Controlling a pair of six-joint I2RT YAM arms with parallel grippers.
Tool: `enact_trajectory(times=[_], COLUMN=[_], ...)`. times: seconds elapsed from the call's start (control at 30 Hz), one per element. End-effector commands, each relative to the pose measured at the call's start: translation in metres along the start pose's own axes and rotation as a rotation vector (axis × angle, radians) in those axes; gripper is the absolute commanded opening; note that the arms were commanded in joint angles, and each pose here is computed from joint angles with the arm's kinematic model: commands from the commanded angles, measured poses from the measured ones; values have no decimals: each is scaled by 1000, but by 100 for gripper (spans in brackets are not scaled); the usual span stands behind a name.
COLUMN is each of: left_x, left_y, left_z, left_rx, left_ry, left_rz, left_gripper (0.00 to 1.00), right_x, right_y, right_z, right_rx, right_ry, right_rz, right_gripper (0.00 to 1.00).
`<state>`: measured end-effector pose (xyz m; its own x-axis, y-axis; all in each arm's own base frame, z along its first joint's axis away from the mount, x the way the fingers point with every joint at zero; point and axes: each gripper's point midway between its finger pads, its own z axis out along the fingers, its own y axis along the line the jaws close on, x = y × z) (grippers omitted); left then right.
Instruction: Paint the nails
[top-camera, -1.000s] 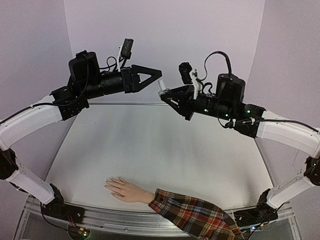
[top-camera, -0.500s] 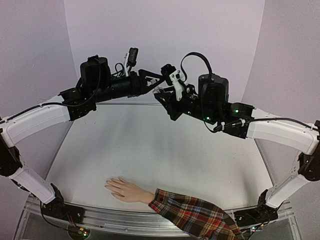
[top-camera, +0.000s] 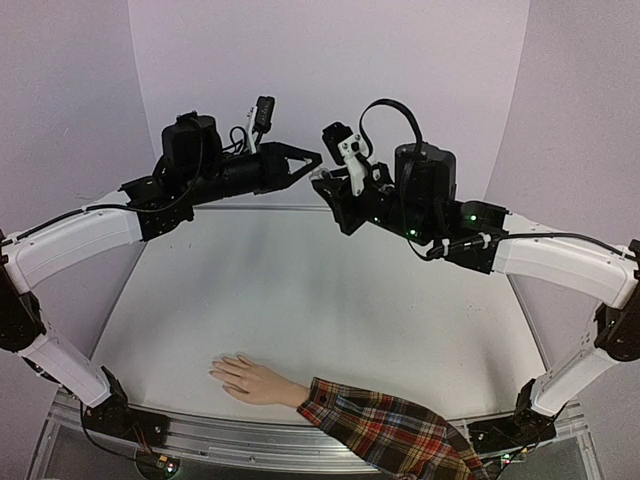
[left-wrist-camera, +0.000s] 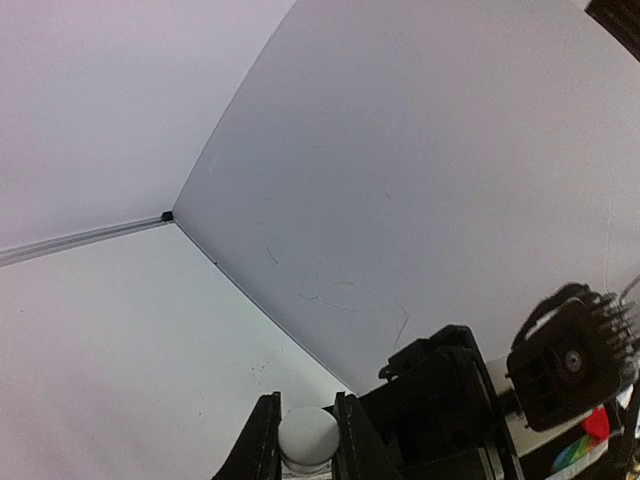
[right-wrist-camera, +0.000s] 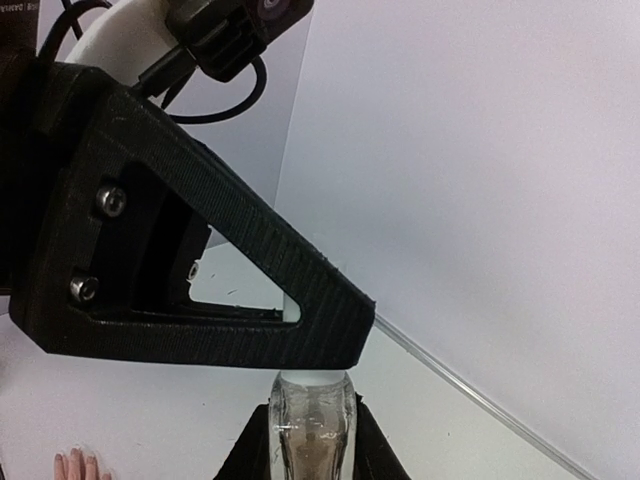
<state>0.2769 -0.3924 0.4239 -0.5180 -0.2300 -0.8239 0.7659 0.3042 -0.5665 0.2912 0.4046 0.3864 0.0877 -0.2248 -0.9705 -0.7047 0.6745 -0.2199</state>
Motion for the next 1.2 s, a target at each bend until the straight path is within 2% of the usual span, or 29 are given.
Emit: enact_trajectory(times=[0.0, 0.07, 0.13, 0.23, 0.3, 0.37, 0.5, 0.53, 0.57, 0.67, 0.8, 0.93, 1.07, 1.17], left_x=[27, 41, 46, 48, 46, 41, 17, 10, 3, -9, -18, -21, -19, -15], left_y=[-86, -116, -132, -139, -135, -130, -99, -89, -79, -50, -23, -13, -4, 2], left_z=[-14, -39, -59, -65, -60, -52, -32, -29, -26, -23, -22, -19, -11, -8], left_rx=[504, 738, 867, 917, 884, 816, 522, 441, 358, 174, 27, -20, -61, -94], left_ry=[151, 203, 228, 263, 266, 242, 143, 112, 79, 12, -51, -68, -41, -22], left_rz=[153, 222, 248, 268, 262, 270, 224, 212, 199, 142, 38, -24, -50, -73], left_gripper=[0, 0, 0, 0, 0, 3, 53, 62, 67, 70, 69, 66, 59, 57], right_x=[-50, -60, -71, -71, -65, -59, -34, -28, -22, -10, -5, -5, -7, -8], right_y=[55, 84, 95, 97, 94, 83, 45, 32, 22, 0, -14, -16, -16, -17], right_z=[-47, -107, -153, -166, -156, -134, -79, -66, -57, -38, -26, -19, -14, -13], right_rx=[-529, -987, -1275, -1337, -1251, -1085, -682, -580, -509, -319, -162, -65, -5, 15], right_ry=[-219, -307, -342, -333, -324, -306, -225, -199, -178, -142, -115, -106, -102, -105], right_rz=[-6, 19, 27, 41, 44, 49, 57, 62, 65, 59, 37, -1, -27, -27], right_gripper=[0, 0, 0, 0, 0, 0, 0, 0, 0, 0, 0, 0, 0, 0])
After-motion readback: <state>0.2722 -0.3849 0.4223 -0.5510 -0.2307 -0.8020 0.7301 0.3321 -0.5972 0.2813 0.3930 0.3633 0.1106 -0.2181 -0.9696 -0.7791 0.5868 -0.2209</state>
